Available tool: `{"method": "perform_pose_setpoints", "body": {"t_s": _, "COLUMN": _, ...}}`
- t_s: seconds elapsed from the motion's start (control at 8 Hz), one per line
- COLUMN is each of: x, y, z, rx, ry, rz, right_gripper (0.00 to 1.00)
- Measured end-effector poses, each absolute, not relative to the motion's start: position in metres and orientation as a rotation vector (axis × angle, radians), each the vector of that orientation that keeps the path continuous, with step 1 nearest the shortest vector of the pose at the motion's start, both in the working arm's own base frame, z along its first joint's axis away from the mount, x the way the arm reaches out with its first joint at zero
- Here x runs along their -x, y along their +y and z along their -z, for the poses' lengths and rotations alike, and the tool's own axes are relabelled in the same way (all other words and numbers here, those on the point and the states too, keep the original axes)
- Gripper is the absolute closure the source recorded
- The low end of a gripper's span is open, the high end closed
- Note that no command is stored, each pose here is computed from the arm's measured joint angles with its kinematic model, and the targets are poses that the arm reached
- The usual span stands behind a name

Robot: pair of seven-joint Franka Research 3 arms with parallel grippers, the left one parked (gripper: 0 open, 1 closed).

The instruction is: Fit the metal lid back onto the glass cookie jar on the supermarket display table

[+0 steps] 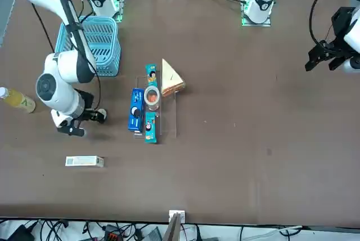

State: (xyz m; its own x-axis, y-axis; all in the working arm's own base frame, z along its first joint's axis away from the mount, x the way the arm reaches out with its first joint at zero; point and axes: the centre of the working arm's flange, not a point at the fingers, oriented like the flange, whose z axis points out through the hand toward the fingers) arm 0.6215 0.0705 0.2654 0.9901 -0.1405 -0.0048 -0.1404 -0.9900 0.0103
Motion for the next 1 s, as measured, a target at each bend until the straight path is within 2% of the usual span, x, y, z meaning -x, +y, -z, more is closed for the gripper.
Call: {"method": "perform_pose_setpoints", "body": {"t_s": 1.0, "x": -0.585, "y": 0.078, "z": -0.219, "rx": -3.123, "ry": -0.188, "rz": 0.051, "right_gripper": 0.00}}
